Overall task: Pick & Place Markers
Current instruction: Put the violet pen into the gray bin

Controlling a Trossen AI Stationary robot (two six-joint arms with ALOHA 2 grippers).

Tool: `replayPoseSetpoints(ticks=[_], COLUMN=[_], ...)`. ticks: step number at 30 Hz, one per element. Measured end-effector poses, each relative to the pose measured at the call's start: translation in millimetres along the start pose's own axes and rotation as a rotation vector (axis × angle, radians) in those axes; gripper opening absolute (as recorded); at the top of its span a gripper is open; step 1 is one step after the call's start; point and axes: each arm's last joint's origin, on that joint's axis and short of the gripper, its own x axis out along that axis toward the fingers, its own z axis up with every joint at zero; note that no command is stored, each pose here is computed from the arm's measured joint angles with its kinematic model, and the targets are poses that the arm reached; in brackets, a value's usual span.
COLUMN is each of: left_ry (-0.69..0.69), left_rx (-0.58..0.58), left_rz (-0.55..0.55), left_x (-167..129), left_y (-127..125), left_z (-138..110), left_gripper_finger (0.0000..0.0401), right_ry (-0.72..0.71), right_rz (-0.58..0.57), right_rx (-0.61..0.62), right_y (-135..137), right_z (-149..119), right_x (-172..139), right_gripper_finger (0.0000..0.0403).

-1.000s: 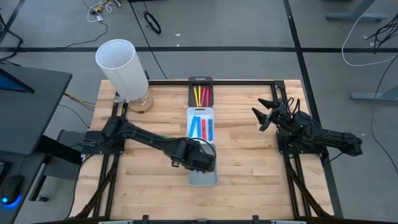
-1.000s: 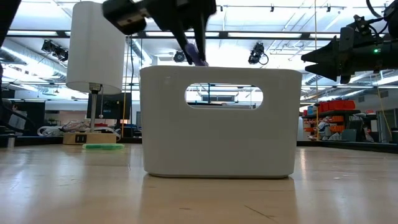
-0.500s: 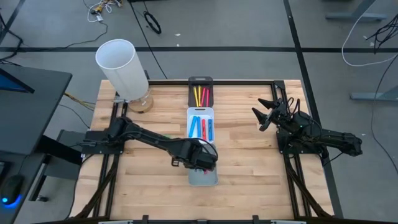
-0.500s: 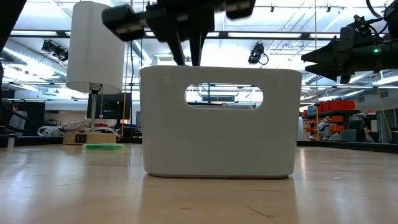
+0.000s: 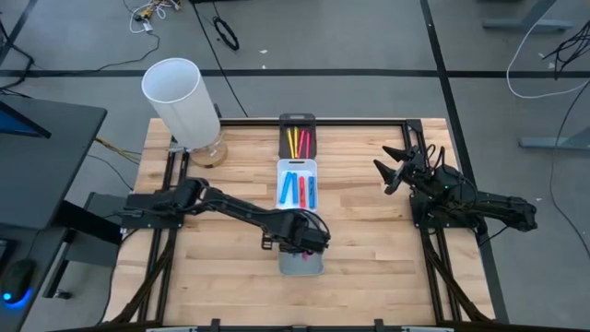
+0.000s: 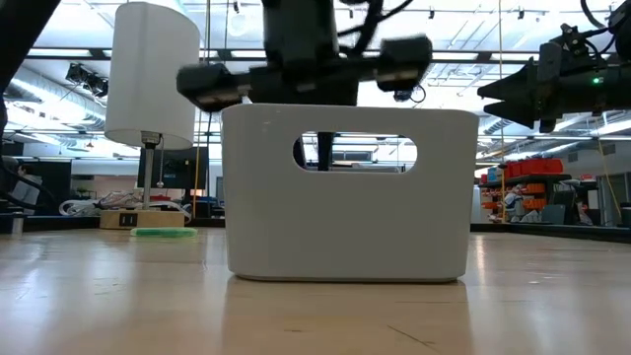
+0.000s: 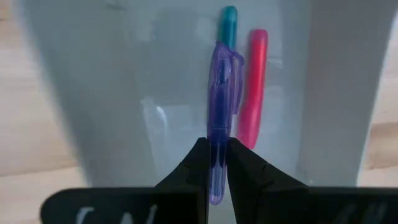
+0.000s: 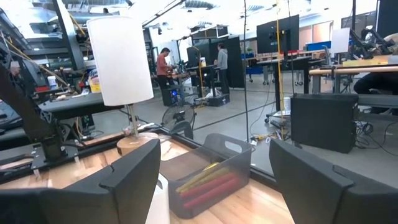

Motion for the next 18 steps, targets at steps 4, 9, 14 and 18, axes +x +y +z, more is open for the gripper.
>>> replayPoseSetpoints(ticks=[4, 9, 14, 18], left_ry=[0.000, 0.019, 0.017, 0.013], left_rx=[-0.009, -0.020, -0.020, -0.012], left_rz=[0.009, 0.020, 0.019, 0.020], left_x=[9, 24, 26, 26], left_y=[0, 4, 5, 5], left_z=[4, 8, 9, 9], left_gripper_finger=[0.0035, 0.0039, 0.0043, 0.0074], right_ry=[0.001, 0.001, 0.001, 0.000], right_rz=[0.001, 0.001, 0.000, 0.001], right_rx=[0.000, 0.000, 0.000, 0.000], right_y=[0, 0, 0, 0], right_z=[0, 0, 0, 0], right_x=[0, 0, 0, 0], right_gripper_finger=[0.0302, 0.0302, 0.0302, 0.0302])
